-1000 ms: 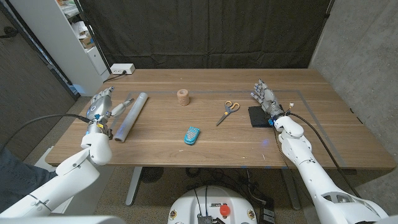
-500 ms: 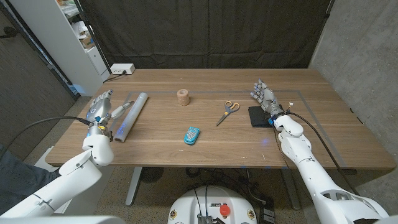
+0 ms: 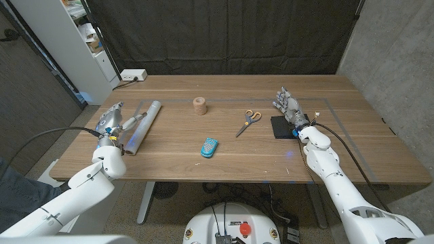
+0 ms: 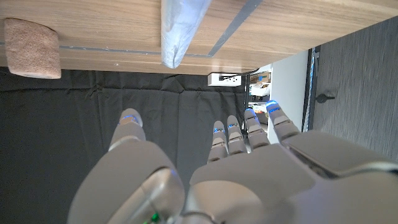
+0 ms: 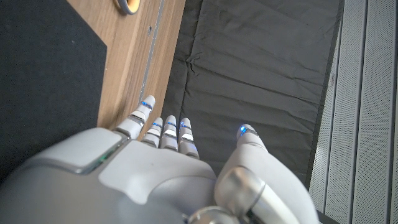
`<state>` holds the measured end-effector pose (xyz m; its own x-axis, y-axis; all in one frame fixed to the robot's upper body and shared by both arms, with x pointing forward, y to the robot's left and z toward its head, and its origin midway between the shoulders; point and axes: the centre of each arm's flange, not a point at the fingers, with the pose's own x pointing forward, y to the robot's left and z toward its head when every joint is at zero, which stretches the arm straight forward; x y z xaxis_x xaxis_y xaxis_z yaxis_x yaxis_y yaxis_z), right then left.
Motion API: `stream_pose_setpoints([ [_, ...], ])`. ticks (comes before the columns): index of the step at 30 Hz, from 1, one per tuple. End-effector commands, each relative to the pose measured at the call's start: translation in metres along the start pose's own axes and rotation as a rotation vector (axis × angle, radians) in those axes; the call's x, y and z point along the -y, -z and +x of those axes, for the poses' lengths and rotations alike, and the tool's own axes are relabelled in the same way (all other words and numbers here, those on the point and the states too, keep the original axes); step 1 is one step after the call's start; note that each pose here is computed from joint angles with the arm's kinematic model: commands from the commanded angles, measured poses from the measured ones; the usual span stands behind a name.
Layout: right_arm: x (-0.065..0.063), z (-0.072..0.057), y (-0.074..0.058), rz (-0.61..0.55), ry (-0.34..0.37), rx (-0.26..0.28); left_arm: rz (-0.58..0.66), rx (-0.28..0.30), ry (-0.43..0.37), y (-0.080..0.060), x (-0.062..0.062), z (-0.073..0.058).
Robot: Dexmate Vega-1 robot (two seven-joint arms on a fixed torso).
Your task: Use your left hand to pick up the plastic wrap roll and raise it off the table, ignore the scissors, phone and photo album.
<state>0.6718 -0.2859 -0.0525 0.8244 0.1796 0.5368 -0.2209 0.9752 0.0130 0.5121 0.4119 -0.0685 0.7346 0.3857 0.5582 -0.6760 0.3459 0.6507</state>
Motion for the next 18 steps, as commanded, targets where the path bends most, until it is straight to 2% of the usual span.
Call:
stream_pose_setpoints([
  [1, 0.002, -0.003, 0.007, 0.009, -0.001, -0.013, -0.025, -0.05, 0.075, 0.0, 0.016, 0.001],
  [6, 0.002, -0.003, 0.006, 0.007, -0.003, -0.01, 0.021, -0.074, 0.13, -0.005, 0.014, 0.006],
  [11, 0.004, -0.004, 0.006, 0.008, -0.003, -0.007, 0.049, -0.068, 0.151, -0.014, 0.012, 0.009],
  [18, 0.007, -0.005, 0.009, 0.016, 0.004, -0.007, 0.069, -0.068, 0.17, -0.023, 0.018, 0.011],
])
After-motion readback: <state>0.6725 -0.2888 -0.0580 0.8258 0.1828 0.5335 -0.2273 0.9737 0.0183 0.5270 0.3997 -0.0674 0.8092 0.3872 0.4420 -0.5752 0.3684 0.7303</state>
